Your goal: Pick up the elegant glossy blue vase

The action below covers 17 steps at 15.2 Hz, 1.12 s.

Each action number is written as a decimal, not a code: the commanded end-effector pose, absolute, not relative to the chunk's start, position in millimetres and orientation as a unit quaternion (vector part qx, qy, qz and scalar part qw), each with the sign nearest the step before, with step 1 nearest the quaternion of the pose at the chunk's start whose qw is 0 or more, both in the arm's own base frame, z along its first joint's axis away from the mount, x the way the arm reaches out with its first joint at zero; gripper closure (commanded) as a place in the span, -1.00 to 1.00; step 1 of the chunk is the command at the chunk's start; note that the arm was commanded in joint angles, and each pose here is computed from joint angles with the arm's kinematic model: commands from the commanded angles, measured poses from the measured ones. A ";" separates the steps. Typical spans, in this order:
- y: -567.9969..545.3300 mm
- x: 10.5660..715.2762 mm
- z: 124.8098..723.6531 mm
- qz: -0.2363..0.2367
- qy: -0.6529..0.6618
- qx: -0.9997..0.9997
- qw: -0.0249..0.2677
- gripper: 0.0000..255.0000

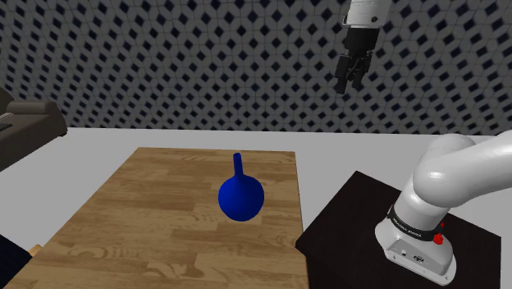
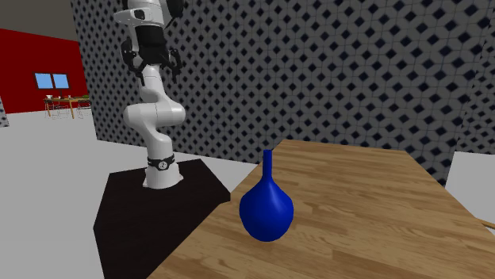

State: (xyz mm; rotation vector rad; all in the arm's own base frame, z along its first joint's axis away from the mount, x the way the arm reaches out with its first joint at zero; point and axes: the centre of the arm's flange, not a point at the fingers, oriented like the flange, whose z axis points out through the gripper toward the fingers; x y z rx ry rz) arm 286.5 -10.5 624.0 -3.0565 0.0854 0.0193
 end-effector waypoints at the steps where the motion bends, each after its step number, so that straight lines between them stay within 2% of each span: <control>1: -10.5 286.5 624.0 0.006 0.028 -0.999 0.042 -1.00; 17: 139.4 405.9 532.7 0.015 0.044 -0.998 0.043 -1.00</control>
